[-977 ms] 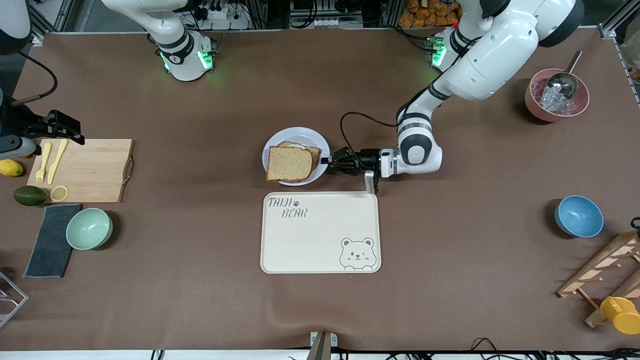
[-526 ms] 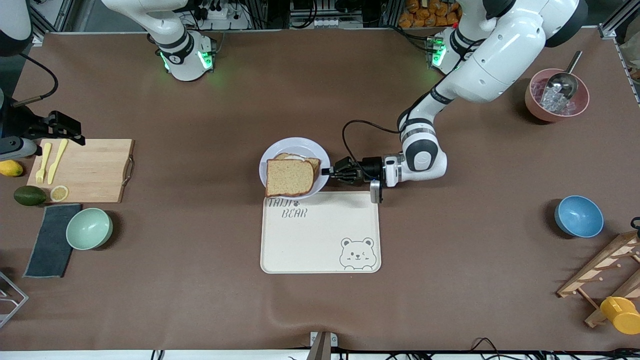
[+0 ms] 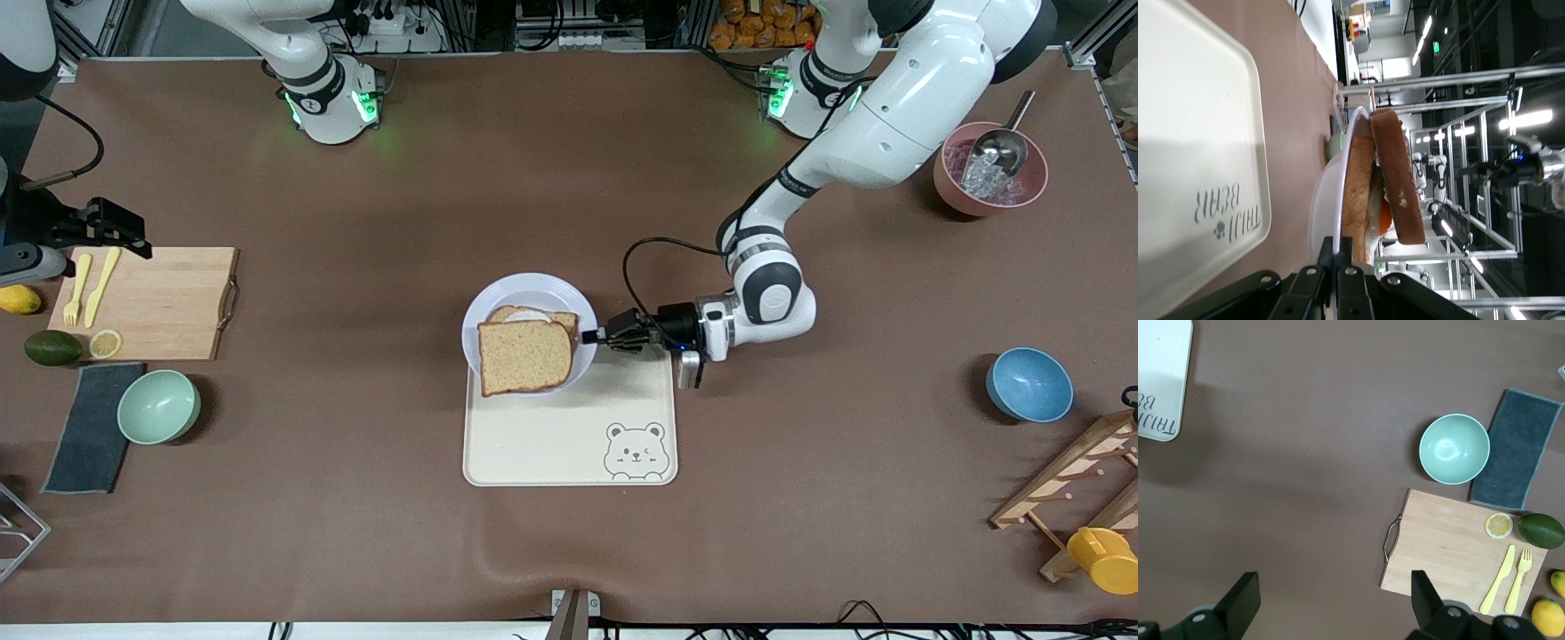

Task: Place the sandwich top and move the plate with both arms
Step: 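Slide the plate with the left gripper onto the white bear tray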

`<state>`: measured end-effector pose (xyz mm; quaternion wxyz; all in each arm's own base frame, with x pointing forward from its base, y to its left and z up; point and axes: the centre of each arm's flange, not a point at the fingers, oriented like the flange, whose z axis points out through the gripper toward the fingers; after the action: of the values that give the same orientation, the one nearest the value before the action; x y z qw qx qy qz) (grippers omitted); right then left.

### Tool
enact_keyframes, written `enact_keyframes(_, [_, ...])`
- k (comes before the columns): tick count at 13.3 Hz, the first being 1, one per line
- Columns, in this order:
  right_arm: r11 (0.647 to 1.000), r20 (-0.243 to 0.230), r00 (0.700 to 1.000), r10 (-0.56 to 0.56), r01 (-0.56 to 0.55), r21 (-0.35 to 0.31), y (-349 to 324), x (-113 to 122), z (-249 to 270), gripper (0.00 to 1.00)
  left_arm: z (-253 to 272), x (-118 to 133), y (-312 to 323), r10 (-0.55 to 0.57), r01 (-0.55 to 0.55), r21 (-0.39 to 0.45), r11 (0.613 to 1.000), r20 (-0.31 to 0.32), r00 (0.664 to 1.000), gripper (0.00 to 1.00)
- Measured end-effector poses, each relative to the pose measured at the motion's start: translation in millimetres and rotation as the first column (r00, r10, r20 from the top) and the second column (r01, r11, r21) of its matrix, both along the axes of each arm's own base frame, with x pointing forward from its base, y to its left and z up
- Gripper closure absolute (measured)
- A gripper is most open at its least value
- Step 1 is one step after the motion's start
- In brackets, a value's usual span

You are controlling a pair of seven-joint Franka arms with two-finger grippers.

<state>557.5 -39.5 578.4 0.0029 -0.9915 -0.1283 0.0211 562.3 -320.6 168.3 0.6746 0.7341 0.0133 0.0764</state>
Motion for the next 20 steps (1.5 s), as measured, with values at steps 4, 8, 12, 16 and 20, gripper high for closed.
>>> enact_keyframes(4, [1.000, -0.004, 1.000, -0.001, 0.001, -0.001, -0.4, 1.0, -2.4, 0.00, 3.1, 18.5, 24.9, 0.047, -0.047, -0.001, 0.999, -0.011, 0.999, 0.96])
enact_keyframes(8, [1.000, -0.005, 1.000, -0.001, 0.001, -0.002, -0.5, 1.0, -2.5, 0.00, 2.5, 35.2, 47.1, 0.075, -0.075, 0.021, 0.997, -0.013, 0.997, 0.96])
enact_keyframes(12, [1.000, -0.012, 1.000, 0.000, 0.000, -0.002, -0.3, 3.3, -7.3, 0.00, -17.9, 53.1, 57.9, 0.073, -0.073, 0.039, 0.997, -0.014, 0.997, 0.96])
enact_keyframes(16, [1.000, -0.016, 1.000, 0.000, 0.000, -0.003, -0.2, 4.5, -9.9, 0.00, -51.2, 59.7, 55.7, 0.063, -0.061, 0.054, 0.997, -0.037, 0.997, 0.96])
enact_keyframes(20, [1.000, -0.016, 1.000, -0.001, 0.000, -0.003, -0.3, 4.6, -9.9, 0.00, -69.0, 60.9, 59.3, 0.056, -0.052, 0.106, 0.993, -0.031, 0.998, 0.96])
